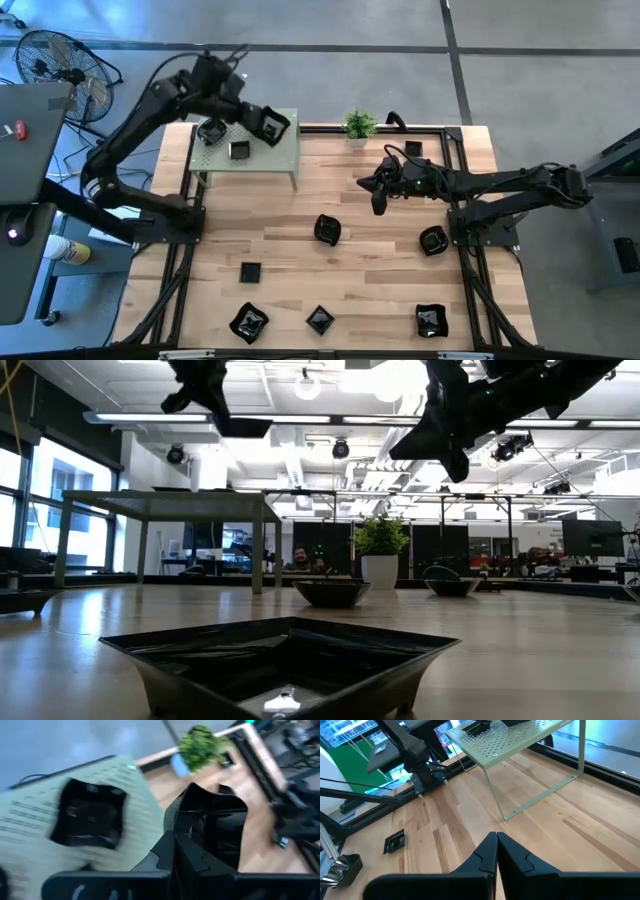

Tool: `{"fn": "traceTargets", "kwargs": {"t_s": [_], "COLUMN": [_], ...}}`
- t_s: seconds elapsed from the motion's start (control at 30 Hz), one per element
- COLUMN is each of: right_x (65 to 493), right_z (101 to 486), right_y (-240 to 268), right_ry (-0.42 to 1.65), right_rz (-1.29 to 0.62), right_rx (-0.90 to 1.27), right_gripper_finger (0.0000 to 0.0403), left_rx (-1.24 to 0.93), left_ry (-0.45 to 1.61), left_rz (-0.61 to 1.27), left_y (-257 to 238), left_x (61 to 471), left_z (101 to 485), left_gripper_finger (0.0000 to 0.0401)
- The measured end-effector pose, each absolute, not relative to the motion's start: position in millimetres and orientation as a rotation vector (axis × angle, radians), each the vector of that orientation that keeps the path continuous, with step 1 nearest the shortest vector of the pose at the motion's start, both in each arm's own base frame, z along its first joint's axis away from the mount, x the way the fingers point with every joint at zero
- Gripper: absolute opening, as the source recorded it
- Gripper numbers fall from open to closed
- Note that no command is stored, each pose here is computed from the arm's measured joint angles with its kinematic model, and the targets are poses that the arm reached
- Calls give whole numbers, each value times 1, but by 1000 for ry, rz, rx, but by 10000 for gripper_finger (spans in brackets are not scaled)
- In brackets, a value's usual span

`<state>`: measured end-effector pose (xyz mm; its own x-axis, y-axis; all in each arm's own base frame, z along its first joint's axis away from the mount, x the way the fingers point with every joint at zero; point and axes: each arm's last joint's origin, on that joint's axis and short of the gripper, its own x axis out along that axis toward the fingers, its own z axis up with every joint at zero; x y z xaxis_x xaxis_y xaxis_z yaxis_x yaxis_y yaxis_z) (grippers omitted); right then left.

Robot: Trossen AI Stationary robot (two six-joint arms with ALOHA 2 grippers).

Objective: Pick & Place Mini shaped plates
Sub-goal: Stack the black distorted square plate on top of the black distorted square plate on the shelf, then stack the black leaf-shaped plate on top of the black leaf-shaped plate on the shelf

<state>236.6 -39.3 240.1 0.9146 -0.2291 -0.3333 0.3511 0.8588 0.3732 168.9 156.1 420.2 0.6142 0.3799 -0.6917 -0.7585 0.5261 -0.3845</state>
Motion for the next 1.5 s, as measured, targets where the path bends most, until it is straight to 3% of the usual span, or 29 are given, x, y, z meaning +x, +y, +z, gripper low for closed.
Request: {"fn": "traceTargets", "kwargs": {"t_s": [0.37,0.57,1.03,1.5], "right_x": [237,237,237,237], "right_z": [240,240,240,240], "right_y": [-38,-38,-39,-39], "right_ry": [292,294,294,295], "right_rz": [-269,-272,-274,-273], "right_rx": [450,422,415,413], "right_gripper_finger": [6,7,7,7], "left_rx": [-725,-742,-843,-852], "left_ry": [720,773,832,843], "left_rz": [811,750,760,765], "left_y": [221,244,268,267], "left_x": [142,144,154,154], "left_z": [396,378,351,351], "left_gripper_finger": [0,0,2,87]}}
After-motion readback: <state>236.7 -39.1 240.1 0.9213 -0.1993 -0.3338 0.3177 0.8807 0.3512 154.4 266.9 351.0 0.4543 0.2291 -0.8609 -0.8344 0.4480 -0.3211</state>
